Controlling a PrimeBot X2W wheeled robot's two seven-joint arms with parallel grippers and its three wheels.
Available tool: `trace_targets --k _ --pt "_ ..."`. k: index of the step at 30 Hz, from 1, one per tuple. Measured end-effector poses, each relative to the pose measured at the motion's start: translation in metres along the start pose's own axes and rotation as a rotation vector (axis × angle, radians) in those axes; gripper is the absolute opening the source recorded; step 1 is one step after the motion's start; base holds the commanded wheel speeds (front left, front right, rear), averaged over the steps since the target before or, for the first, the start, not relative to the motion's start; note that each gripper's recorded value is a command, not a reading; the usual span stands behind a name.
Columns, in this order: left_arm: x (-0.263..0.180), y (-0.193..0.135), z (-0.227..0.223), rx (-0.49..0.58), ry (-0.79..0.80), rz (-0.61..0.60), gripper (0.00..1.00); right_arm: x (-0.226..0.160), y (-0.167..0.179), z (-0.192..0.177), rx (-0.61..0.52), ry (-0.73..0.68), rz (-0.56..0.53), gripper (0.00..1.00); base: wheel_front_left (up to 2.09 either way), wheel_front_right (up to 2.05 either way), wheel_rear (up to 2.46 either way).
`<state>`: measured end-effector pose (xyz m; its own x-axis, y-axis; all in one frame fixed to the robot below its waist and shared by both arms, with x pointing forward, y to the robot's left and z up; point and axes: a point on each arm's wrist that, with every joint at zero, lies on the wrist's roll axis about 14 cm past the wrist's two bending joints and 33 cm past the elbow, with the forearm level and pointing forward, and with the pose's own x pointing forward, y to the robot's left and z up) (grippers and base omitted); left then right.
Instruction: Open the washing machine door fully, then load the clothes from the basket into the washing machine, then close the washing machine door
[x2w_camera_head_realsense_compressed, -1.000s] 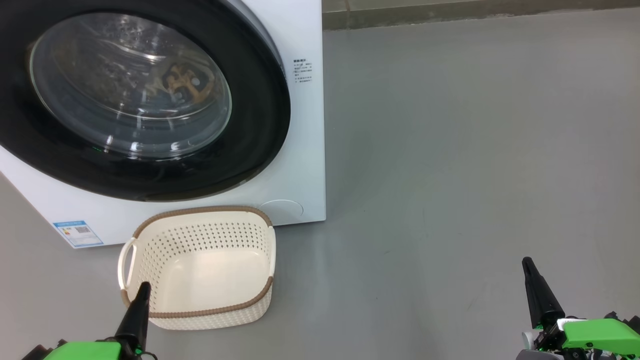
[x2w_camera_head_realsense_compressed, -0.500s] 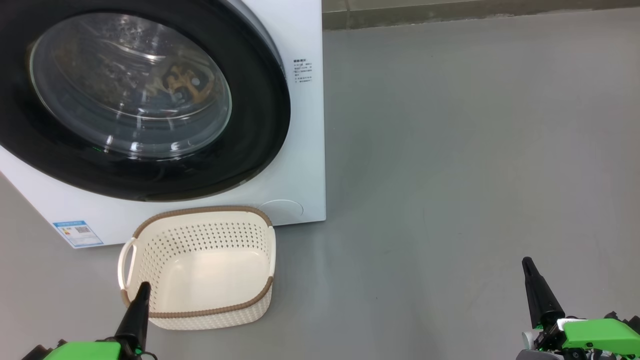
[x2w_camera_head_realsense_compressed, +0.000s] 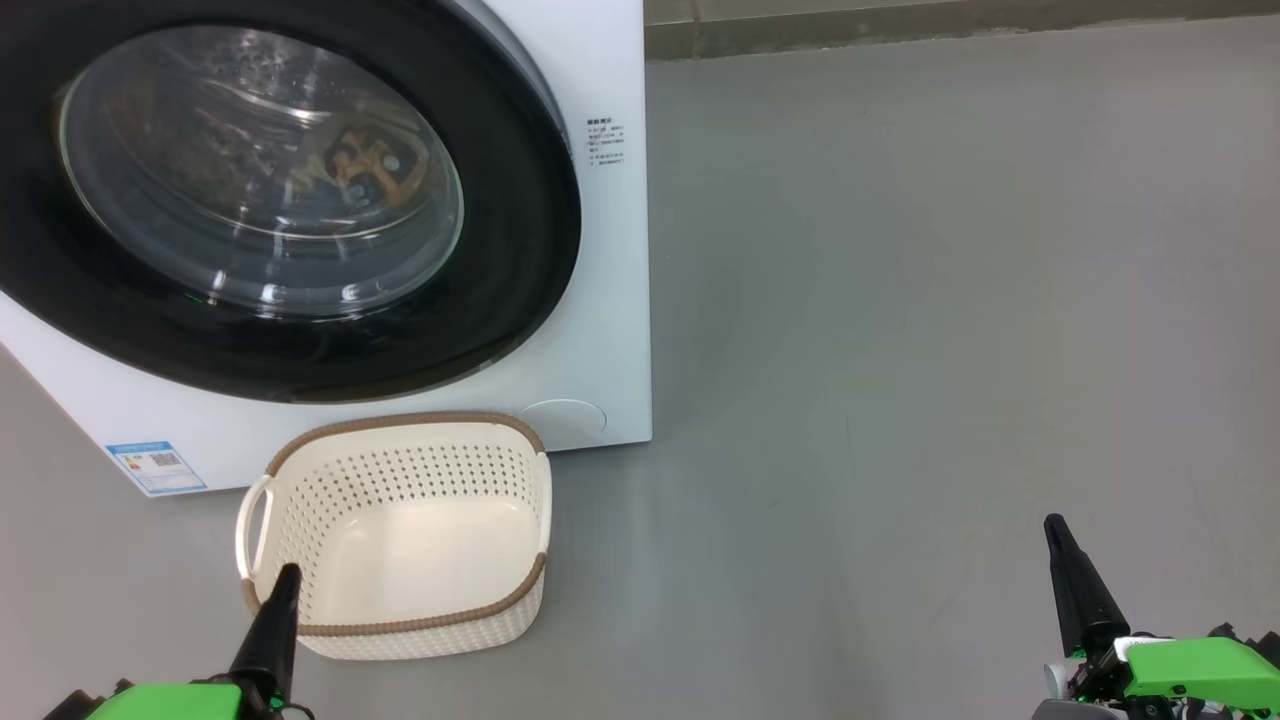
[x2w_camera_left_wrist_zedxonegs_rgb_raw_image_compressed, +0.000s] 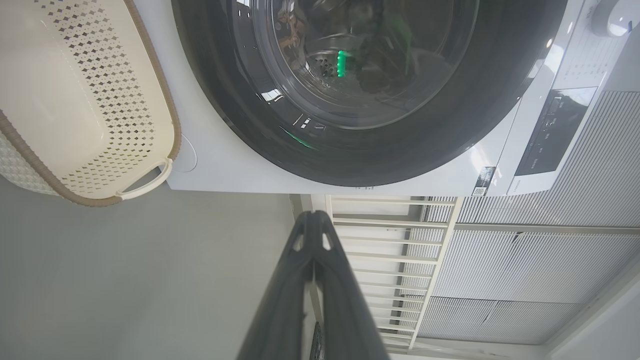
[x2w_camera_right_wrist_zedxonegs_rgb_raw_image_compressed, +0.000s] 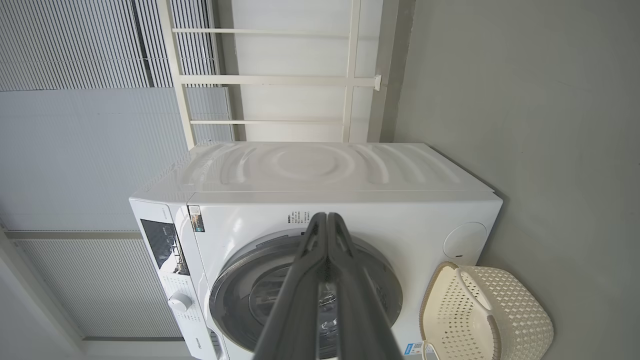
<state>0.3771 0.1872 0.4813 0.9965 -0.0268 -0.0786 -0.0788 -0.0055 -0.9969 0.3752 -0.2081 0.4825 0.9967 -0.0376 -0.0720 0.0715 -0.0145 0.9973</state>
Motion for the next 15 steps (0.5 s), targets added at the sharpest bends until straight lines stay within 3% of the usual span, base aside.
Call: trace_targets --k 15 --pt "0.0000 0.0000 -0.0001 0.000 0.000 0.000 0.00 0.0000 0.0000 0.0000 0.000 0.000 0.000 0.00 0.00 0.00 0.00"
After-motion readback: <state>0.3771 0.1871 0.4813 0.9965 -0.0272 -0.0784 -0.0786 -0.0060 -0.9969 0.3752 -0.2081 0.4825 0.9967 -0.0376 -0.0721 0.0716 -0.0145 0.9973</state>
